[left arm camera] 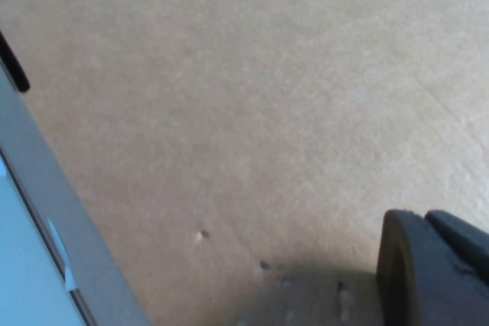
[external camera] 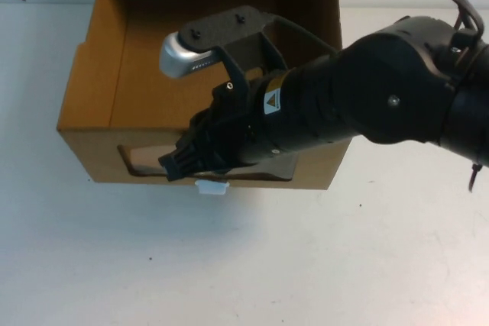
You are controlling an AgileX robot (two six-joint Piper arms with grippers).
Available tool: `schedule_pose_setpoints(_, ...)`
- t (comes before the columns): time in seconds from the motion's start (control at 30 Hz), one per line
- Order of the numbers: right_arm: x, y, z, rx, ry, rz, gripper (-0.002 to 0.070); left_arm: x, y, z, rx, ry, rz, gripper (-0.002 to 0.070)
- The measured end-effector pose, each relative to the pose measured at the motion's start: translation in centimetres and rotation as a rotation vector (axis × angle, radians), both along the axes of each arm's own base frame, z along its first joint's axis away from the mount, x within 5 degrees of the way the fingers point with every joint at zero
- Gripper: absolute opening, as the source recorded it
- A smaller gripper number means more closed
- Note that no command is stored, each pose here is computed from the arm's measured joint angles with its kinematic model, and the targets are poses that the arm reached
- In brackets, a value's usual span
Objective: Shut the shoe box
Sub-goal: Close the shoe box with your right arm
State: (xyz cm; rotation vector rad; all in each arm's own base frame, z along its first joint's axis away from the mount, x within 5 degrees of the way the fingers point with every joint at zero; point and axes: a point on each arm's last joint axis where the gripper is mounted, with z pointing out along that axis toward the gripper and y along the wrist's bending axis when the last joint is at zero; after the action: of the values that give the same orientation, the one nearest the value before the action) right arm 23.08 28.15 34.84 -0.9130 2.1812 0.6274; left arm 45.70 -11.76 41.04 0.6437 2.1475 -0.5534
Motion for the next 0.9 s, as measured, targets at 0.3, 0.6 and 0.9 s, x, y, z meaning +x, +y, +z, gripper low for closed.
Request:
schedule_pose_setpoints(0.3, 2.1, 0.8, 0.6, 0.019, -0.034, -0.024, -0.0011, 0.0, 0.0, 0.0, -0.002, 0.001, -0.001, -0.0004)
schedule_pose_setpoints(0.6, 5.9, -0.2, 1.9, 0.07, -0.104, -0.106, -0.0011, 0.0, 0.0, -0.1, -0.003, 0.003, -0.002, -0.0004)
schedule_pose_setpoints(0.9, 9.7, -0.4, 1.6, 0.064, -0.116, -0.156, -0.0011, 0.0, 0.0, -0.1, -0.006, 0.004, -0.001, -0.0004)
